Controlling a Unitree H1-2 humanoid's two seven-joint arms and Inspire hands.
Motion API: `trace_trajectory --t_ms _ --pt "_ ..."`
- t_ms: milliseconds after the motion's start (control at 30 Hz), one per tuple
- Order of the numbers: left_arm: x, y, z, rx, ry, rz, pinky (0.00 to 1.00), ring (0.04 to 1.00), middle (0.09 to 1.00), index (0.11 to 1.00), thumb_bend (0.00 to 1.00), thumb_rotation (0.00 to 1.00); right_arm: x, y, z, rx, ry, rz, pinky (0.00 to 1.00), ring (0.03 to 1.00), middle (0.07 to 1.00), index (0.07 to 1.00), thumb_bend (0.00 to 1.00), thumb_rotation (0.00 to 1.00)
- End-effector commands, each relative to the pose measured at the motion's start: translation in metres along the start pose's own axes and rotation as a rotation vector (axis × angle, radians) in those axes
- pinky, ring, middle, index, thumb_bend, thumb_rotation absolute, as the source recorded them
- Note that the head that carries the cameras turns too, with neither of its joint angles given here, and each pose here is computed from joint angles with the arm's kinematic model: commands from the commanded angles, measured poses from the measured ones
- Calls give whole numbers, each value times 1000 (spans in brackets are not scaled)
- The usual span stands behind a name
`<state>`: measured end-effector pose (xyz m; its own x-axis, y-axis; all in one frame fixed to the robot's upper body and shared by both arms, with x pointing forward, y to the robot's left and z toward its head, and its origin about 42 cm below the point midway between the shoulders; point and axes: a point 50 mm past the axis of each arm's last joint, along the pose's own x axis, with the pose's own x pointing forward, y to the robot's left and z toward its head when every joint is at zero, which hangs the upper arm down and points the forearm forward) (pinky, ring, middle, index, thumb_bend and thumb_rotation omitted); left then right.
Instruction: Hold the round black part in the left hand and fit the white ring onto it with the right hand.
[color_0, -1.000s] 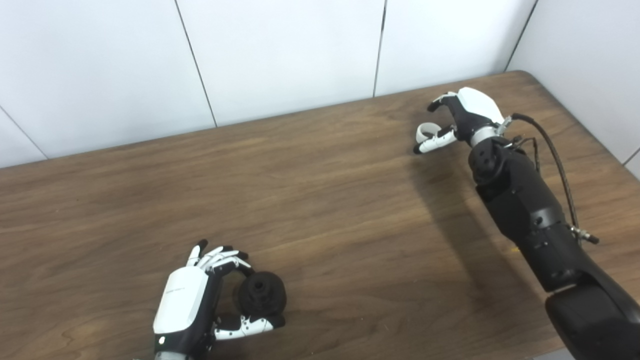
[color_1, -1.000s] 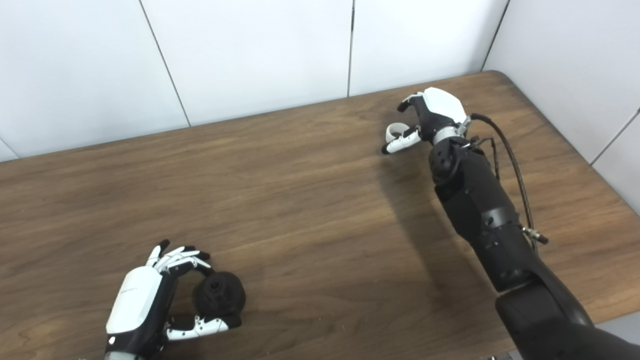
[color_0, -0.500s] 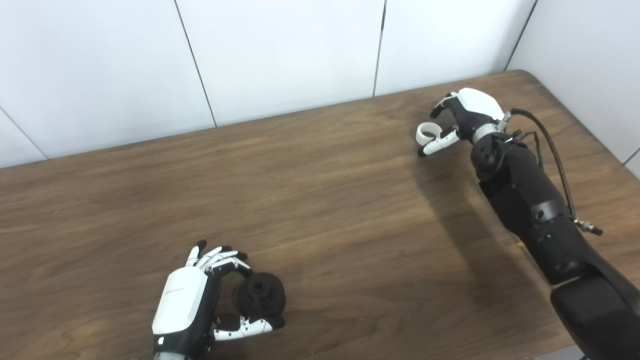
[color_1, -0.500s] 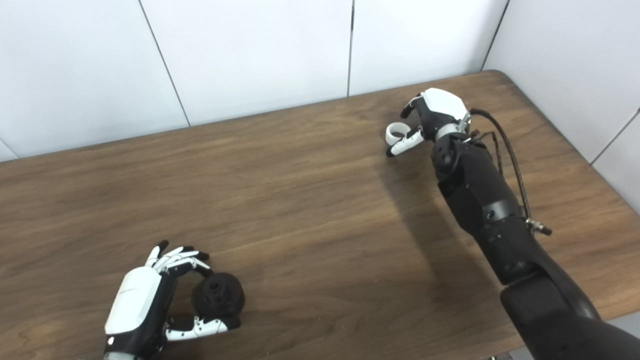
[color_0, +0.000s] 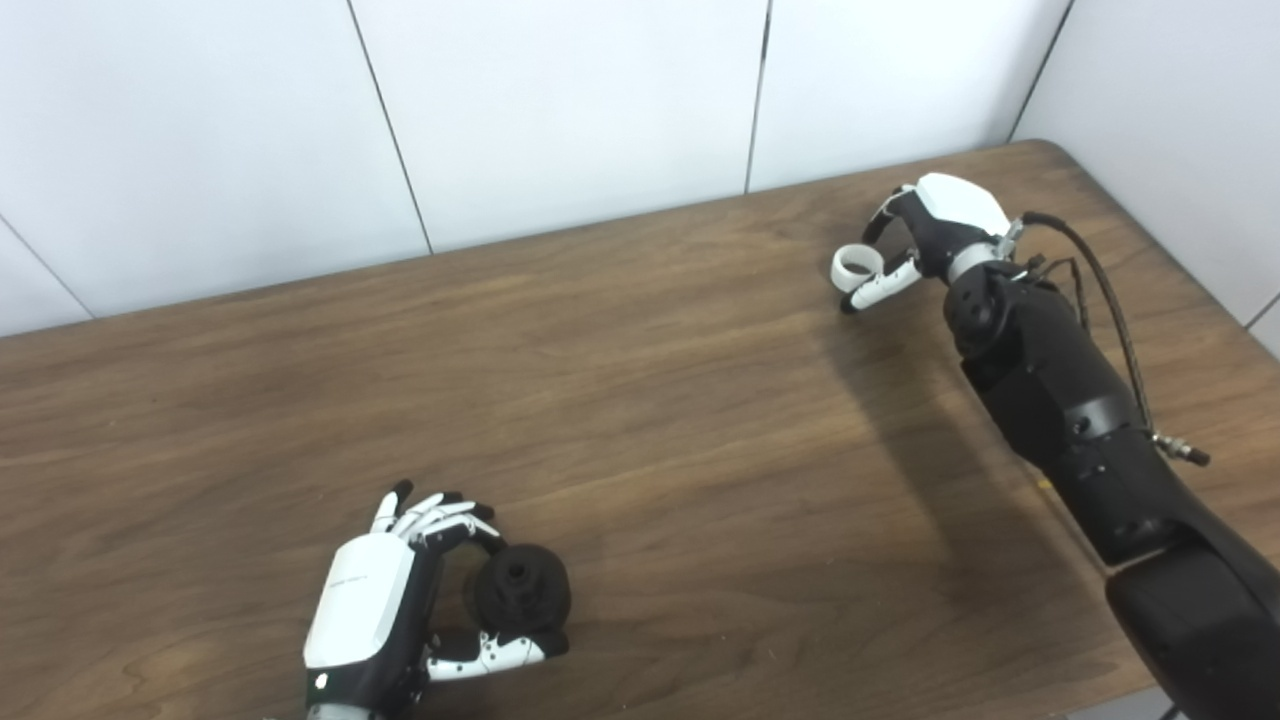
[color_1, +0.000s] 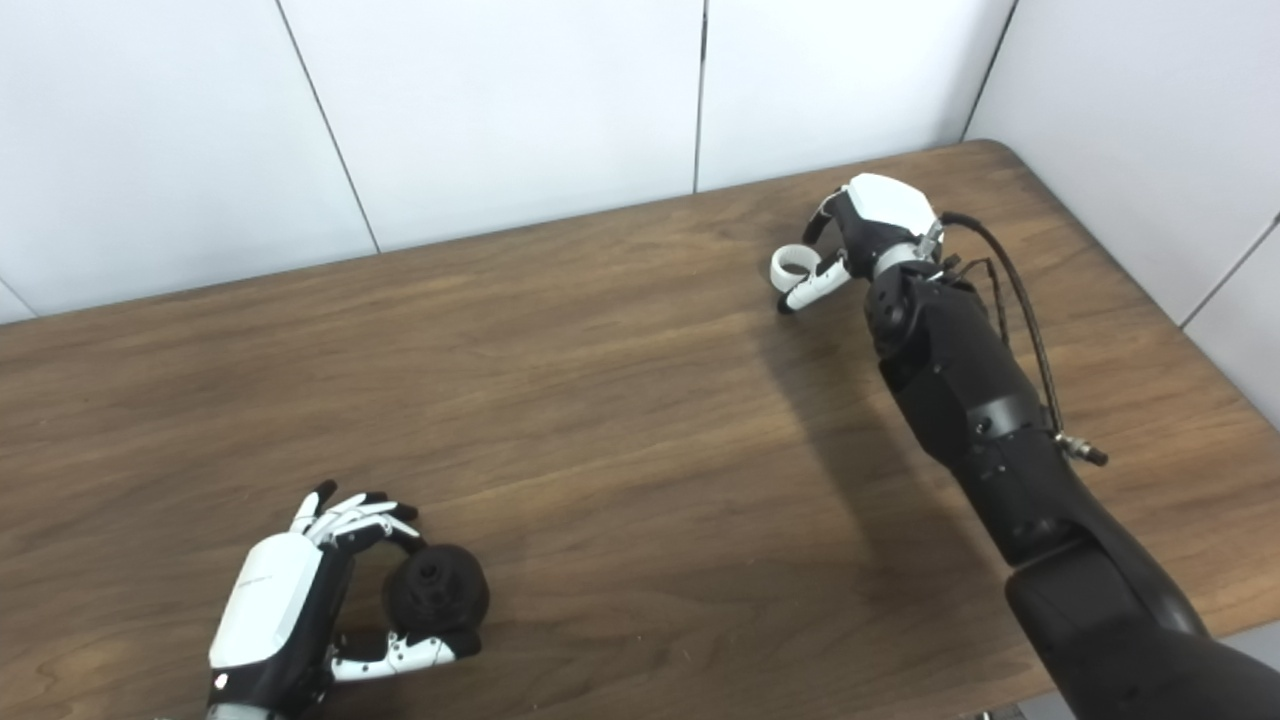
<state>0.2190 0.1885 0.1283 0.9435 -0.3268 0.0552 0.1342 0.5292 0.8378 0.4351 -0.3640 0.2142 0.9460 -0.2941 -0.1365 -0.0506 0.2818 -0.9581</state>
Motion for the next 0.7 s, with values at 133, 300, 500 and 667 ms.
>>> trace_trajectory --t_ms 133,300,500,667 --pt "-1 7 2 16 -8 20 1000 851 754 484 522 48 5 -39 10 -13 -40 -105 1000 1000 924 643 809 245" --pt "-1 6 3 21 -9 22 1000 849 752 484 522 48 5 -39 11 -16 -46 -101 1000 1000 924 639 804 243" --pt "-1 6 2 19 -12 24 1000 855 758 484 523 48 6 -39 11 -21 -46 -101 1000 999 919 635 812 239" --pt "-1 6 2 16 -11 27 1000 855 759 484 522 48 6 -38 11 -24 -48 -97 1000 998 918 633 810 233"
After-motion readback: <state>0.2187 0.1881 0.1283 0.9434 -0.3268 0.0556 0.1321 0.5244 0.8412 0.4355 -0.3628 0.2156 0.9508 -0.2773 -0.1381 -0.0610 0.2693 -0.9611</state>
